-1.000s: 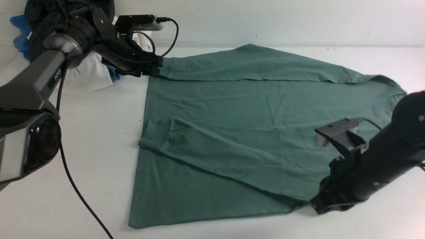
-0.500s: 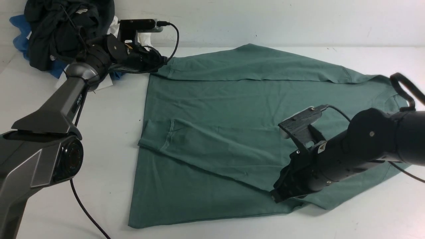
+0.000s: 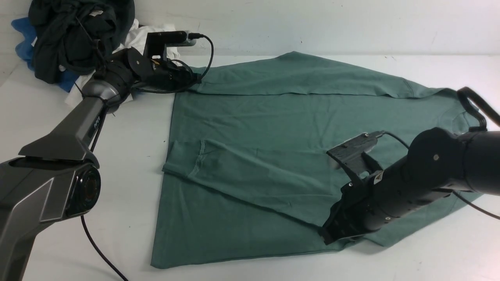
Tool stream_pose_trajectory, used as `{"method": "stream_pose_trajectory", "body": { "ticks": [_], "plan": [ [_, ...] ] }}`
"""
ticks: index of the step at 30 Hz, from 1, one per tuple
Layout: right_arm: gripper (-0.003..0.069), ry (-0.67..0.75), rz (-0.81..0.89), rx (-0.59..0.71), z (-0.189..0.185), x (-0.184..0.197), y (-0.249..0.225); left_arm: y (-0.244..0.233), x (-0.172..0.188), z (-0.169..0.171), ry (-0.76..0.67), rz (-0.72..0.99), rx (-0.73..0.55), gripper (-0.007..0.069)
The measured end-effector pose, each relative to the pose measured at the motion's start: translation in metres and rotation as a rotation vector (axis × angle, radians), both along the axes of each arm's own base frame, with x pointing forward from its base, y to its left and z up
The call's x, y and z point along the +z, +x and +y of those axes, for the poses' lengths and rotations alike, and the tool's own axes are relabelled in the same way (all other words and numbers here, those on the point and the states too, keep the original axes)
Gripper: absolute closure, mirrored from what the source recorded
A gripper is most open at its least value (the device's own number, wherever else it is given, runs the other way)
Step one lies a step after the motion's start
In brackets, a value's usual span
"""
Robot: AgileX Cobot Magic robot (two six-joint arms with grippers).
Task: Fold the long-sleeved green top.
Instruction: Use the left arm to clamp the cuff farthest from it
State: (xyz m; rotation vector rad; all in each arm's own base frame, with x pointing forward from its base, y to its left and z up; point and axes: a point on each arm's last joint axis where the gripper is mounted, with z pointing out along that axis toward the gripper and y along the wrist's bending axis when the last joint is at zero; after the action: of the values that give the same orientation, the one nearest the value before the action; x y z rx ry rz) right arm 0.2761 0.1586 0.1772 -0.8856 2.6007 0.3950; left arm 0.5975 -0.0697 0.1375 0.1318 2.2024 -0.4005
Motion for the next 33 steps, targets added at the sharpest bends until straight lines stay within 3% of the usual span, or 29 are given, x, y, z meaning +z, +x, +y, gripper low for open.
{"method": "stream_pose_trajectory", "body": {
  "ticks": [4, 10, 12, 17, 18, 19, 20, 21, 22, 26, 29, 31, 32, 33],
  "plan": [
    [0.0669, -0.01, 0.027, 0.014, 0.0, -0.001, -0.003, -0.003, 0.03, -0.002, 0.011, -0.028, -0.035, 0.0624],
    [0.0669, -0.021, 0.035, 0.027, -0.001, -0.001, -0.004, -0.016, 0.099, -0.004, 0.011, -0.096, -0.081, 0.0633],
    [0.0669, -0.021, 0.034, 0.029, -0.001, -0.001, -0.004, -0.02, 0.107, -0.005, 0.013, -0.083, -0.098, 0.0632],
    [0.0669, -0.022, 0.034, 0.034, -0.001, -0.001, -0.004, -0.017, 0.083, -0.006, 0.015, -0.027, -0.106, 0.0575],
    [0.0669, -0.024, 0.031, 0.041, -0.001, -0.001, -0.004, -0.012, 0.067, -0.006, 0.014, -0.026, -0.096, 0.0503],
    [0.0669, -0.024, 0.031, 0.041, -0.001, -0.001, -0.004, -0.012, 0.066, -0.006, 0.014, -0.027, -0.094, 0.0493],
    [0.0669, -0.025, 0.029, 0.046, -0.001, -0.001, -0.004, -0.006, 0.05, -0.005, 0.017, -0.047, -0.08, 0.0405],
    [0.0669, -0.025, 0.029, 0.046, -0.001, -0.001, -0.004, -0.005, 0.049, -0.005, 0.018, -0.058, -0.075, 0.0394],
    [0.0669, -0.026, 0.029, 0.047, -0.001, -0.001, -0.004, -0.002, 0.039, -0.006, 0.02, -0.074, -0.064, 0.0315],
    [0.0669, -0.025, 0.031, 0.048, -0.001, -0.001, -0.004, 0.004, 0.016, -0.009, 0.029, -0.103, -0.04, 0.0169],
    [0.0669, -0.023, 0.032, 0.046, -0.001, -0.001, -0.004, 0.006, -0.006, -0.014, 0.041, -0.098, -0.034, 0.018],
    [0.0669, -0.023, 0.032, 0.046, -0.001, -0.001, -0.004, 0.007, -0.016, -0.016, 0.049, -0.101, -0.031, 0.0248],
    [0.0669, -0.022, 0.036, 0.046, -0.001, -0.001, -0.005, 0.007, -0.016, -0.016, 0.048, -0.107, -0.027, 0.0317],
    [0.0669, -0.022, 0.038, 0.046, -0.001, -0.001, -0.005, 0.007, -0.016, -0.016, 0.048, -0.107, -0.027, 0.033]
  ]
}}
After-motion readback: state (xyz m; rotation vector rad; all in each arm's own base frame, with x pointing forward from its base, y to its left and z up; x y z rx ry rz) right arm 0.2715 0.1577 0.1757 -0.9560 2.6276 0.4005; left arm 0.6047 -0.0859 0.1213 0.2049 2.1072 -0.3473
